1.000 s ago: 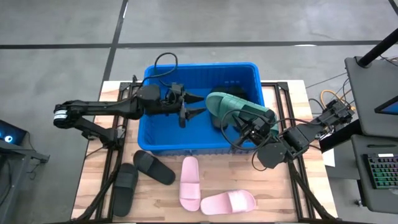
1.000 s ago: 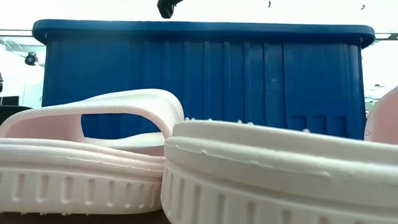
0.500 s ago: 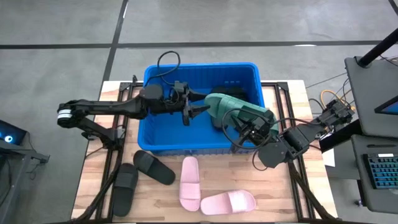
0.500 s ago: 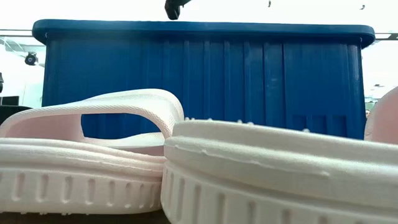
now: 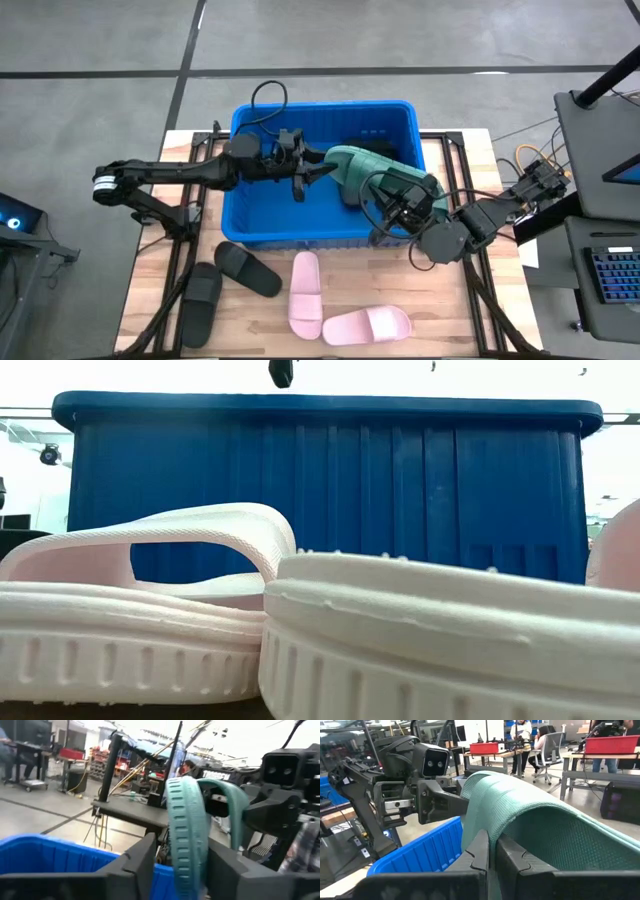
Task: Pick and place slides into bin
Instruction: Put the bottom green slide into the blue bin
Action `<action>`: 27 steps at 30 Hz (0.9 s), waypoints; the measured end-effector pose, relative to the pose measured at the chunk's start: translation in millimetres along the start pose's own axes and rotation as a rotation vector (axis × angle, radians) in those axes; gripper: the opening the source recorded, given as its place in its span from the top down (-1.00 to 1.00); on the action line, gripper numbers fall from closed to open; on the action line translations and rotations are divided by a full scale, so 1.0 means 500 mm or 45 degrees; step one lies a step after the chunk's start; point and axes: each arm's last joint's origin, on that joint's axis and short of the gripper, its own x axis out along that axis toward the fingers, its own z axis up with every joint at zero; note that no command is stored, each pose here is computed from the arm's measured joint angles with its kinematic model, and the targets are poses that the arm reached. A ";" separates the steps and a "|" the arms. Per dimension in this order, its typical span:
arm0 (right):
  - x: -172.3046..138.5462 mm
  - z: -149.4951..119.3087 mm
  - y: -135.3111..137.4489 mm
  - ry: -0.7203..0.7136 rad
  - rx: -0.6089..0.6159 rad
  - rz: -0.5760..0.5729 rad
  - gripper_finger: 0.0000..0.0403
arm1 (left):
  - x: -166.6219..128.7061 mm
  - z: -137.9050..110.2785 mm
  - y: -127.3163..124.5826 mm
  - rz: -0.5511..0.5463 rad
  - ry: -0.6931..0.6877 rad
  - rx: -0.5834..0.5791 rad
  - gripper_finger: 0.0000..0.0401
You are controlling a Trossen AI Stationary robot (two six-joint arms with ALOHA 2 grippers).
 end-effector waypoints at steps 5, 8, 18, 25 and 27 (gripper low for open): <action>0.000 0.000 0.000 0.002 -0.003 0.005 0.96 | -0.002 0.002 -0.001 -0.025 0.009 0.000 0.84; 0.000 0.000 0.001 0.003 -0.003 0.008 0.96 | -0.003 0.002 0.000 -0.048 0.017 0.000 0.90; 0.000 0.005 0.003 -0.007 0.037 0.015 0.93 | -0.003 0.003 0.006 -0.042 0.023 -0.008 0.91; 0.000 0.007 0.004 -0.013 -0.046 0.014 0.61 | -0.004 0.004 0.010 -0.032 0.024 -0.030 0.91; -0.001 0.007 0.004 -0.015 -0.077 0.012 0.49 | -0.004 0.004 0.015 -0.021 0.031 -0.066 0.91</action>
